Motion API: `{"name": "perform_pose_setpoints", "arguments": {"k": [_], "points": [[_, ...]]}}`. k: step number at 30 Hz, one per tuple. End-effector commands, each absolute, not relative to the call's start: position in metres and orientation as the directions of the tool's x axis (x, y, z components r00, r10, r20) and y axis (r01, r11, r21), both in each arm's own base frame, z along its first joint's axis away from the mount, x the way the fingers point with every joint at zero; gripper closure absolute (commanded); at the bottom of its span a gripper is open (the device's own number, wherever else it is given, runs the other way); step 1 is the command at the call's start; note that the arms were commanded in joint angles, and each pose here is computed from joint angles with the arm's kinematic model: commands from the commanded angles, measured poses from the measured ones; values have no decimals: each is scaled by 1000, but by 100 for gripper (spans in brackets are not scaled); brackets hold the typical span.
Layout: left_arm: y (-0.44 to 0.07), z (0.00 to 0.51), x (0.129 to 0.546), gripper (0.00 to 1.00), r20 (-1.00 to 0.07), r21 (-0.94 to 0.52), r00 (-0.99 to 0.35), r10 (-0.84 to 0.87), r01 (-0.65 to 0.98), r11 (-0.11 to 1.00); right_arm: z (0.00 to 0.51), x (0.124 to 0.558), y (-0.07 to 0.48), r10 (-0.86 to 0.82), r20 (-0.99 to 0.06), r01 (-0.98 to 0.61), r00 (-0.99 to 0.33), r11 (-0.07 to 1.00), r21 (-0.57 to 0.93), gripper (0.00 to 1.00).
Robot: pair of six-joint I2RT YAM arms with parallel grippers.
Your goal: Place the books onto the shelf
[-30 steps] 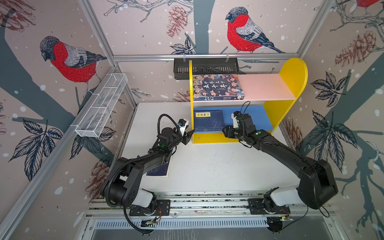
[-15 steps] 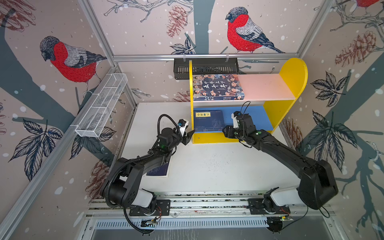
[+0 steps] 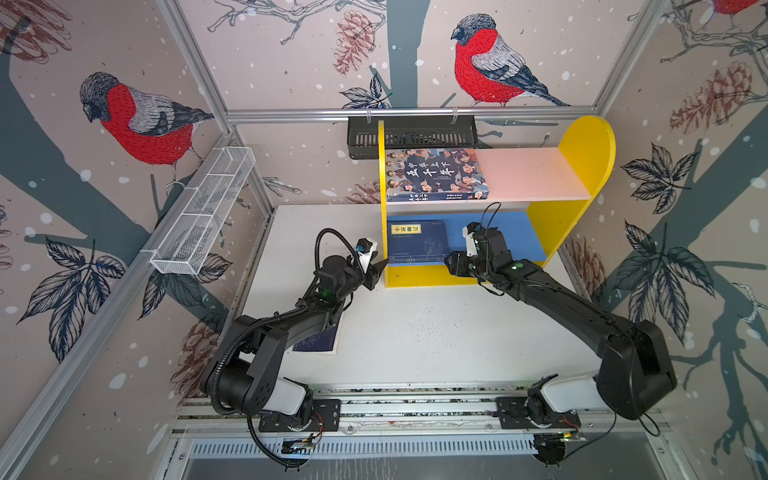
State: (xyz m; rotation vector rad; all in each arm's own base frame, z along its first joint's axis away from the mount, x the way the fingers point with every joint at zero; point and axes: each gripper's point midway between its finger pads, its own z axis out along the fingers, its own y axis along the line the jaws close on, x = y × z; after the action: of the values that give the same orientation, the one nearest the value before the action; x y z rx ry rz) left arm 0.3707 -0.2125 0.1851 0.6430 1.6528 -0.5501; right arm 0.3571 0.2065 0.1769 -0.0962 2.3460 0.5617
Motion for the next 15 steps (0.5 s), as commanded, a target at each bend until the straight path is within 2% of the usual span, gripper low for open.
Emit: {"name": "perform_pose_setpoints", "arguments": {"k": [1,4,12,15], "points": [[-215,195,371,57,-990,18,-87,107,688,725,181,358,208,84,-674,-235,-734,900,368,42],[-215,195,371,57,-990,16,-89,107,688,725,182,358,208,83,-675,-236,-733,900,367,42],[-215,196,367,41,-991,27,-78,112,693,720,185,357,206,86,-681,-236,-727,900,366,41],[-213,195,367,38,-990,26,-81,112,688,725,185,356,206,87,-681,-237,-727,899,369,41]]}}
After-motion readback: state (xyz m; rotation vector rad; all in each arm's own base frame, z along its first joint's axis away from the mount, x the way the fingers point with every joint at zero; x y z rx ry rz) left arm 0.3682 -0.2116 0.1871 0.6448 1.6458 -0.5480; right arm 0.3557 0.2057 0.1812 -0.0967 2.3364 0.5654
